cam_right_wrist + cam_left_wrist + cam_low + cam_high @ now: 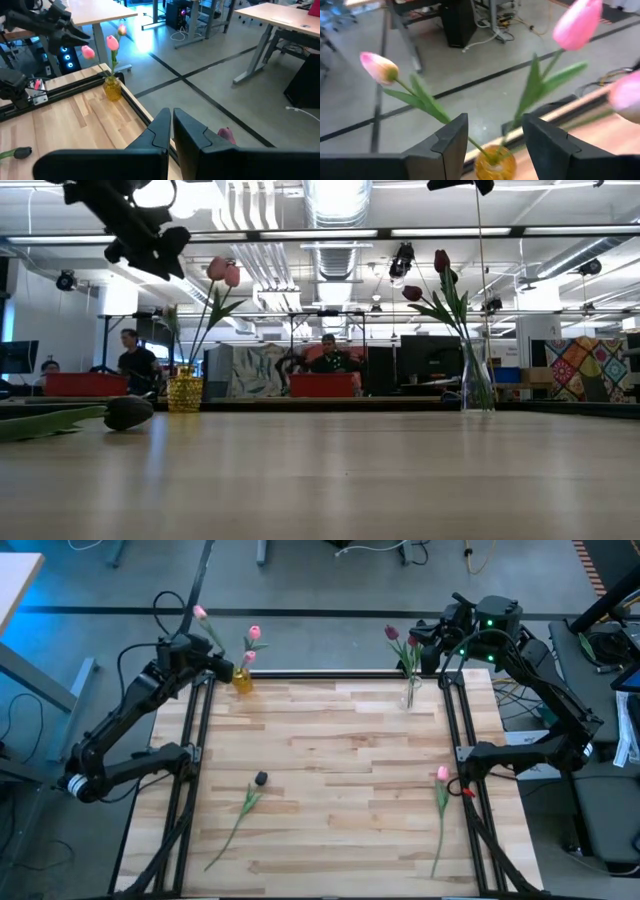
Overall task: Sort flowers into vase by color
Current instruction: Insert the black tulip into the transparent vase
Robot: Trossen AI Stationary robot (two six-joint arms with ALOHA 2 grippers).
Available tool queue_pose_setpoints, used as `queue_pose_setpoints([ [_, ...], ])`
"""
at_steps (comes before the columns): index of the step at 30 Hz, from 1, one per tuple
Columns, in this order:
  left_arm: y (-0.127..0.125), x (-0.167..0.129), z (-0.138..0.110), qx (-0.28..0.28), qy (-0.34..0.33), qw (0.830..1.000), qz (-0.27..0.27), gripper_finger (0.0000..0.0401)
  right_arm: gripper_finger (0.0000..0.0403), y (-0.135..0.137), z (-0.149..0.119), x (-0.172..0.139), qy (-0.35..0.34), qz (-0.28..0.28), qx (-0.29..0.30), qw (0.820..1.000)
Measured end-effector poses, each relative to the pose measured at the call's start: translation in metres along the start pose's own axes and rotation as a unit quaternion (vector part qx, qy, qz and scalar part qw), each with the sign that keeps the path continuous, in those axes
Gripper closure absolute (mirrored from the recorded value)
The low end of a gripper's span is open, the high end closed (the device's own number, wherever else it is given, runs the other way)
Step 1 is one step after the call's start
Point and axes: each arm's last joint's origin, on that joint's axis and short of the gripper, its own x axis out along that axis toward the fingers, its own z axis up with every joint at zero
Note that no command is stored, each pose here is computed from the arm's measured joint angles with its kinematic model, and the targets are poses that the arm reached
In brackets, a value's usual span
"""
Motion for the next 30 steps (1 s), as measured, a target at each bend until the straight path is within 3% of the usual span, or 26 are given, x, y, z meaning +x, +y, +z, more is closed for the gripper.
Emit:
queue_pose_setpoints([
  [8,-0.014,-0.038,-0.009,-0.02,0.007,0.997,-0.079,0.0252,0.039,0.0,0.0,0.0,0.0,0.0,-0.001,1.0],
  [12,-0.033,-0.054,-0.017,-0.038,0.033,0.988,-0.147,0.0275,0.039,0.0,0.0,0.001,0.002,0.002,-0.007,1.0],
  [18,-0.076,-0.07,-0.035,-0.024,0.096,0.977,-0.19,0.0311,0.039,0.002,-0.001,0.002,0.003,0.03,-0.013,0.999],
  [24,-0.126,-0.088,-0.058,-0.031,0.181,0.95,-0.254,0.0334,0.039,0.002,-0.001,0.002,0.004,0.041,-0.015,0.999],
  [27,-0.148,-0.097,-0.073,-0.021,0.247,0.924,-0.29,0.035,0.039,0.002,-0.001,0.003,0.004,0.045,-0.015,0.999],
  [30,-0.165,-0.106,-0.09,-0.017,0.315,0.904,-0.29,0.0365,0.039,0.003,-0.001,0.003,0.002,0.062,-0.02,0.998],
])
